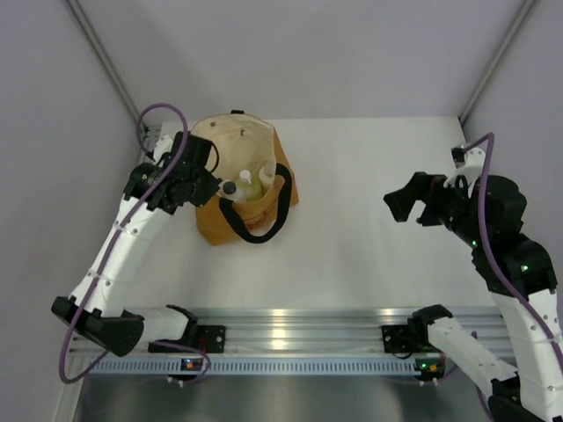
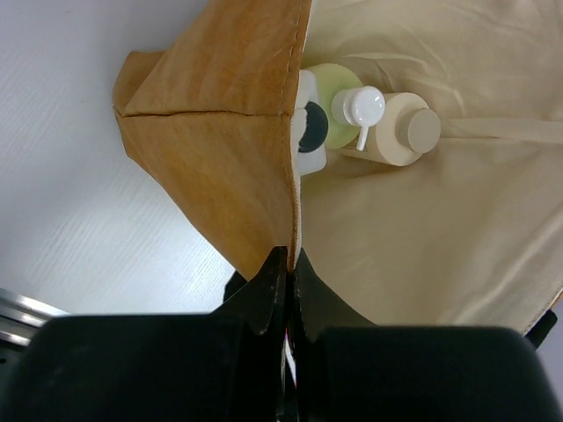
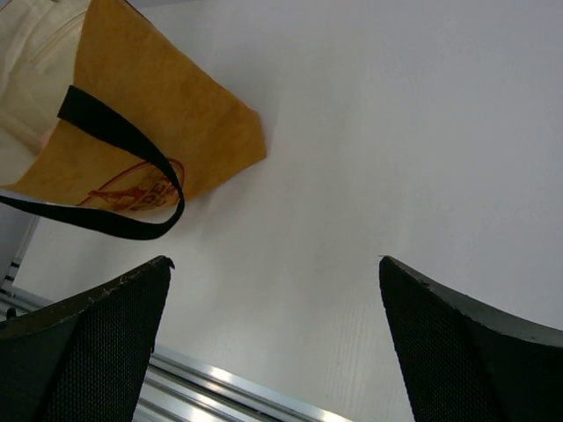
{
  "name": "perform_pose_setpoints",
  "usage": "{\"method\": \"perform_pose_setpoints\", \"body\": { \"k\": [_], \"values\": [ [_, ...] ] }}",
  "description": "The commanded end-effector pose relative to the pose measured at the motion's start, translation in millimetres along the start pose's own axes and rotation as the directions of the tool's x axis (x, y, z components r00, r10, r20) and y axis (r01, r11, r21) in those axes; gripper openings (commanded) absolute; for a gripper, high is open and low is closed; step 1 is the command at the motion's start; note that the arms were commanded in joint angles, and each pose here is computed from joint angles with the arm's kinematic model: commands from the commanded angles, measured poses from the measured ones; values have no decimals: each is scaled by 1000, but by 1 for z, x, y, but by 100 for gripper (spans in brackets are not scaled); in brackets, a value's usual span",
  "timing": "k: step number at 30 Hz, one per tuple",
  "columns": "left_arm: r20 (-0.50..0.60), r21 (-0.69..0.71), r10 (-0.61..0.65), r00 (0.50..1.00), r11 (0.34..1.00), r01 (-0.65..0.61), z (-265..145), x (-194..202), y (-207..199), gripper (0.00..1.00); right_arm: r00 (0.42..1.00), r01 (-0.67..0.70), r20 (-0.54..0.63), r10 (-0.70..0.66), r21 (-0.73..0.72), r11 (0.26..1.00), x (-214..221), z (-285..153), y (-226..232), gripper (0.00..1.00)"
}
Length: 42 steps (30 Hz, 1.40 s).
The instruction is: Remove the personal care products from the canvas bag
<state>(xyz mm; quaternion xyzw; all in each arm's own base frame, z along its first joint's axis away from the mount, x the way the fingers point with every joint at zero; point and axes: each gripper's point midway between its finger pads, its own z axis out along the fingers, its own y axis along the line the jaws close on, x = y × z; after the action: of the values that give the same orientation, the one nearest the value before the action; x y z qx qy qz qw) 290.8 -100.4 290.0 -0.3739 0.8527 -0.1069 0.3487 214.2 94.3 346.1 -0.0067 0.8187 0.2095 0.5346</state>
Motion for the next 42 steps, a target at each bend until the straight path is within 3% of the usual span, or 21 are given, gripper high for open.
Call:
{"method": "perform_pose_setpoints", "body": {
  "k": [1, 10, 17, 19, 27, 35, 42],
  "values": [
    [19, 61, -13, 1000, 998, 12, -9, 10, -6, 0, 998, 37, 63, -26, -178, 983, -29, -2, 38, 99],
    [-1, 8, -26, 1000, 1000, 26, 0, 51, 44, 0, 999, -45, 4, 53, -474, 879, -47, 26, 107, 88],
    [-31, 52, -24, 999, 998, 26, 6, 71, 57, 0, 999, -21, -32, 4, -557, 830, -50, 60, 187, 77],
    [-41, 50, -21, 999, 998, 23, 9, 77, 60, 0, 996, -9, -76, -45, -590, 807, -31, 72, 220, 76],
    [-45, 37, -54, 997, 998, 56, 12, 88, 75, 0, 987, 50, -90, -130, -600, 798, 2, 113, 311, 70],
    [-9, 59, -121, 993, 991, 122, 6, 80, 81, 0, 982, 71, -118, -148, -490, 869, 35, 171, 323, 66],
    [-30, 61, -195, 980, 979, 196, 5, 84, 84, 0, 957, 199, -122, -262, -376, 905, 73, 228, 311, 65]
  ]
}}
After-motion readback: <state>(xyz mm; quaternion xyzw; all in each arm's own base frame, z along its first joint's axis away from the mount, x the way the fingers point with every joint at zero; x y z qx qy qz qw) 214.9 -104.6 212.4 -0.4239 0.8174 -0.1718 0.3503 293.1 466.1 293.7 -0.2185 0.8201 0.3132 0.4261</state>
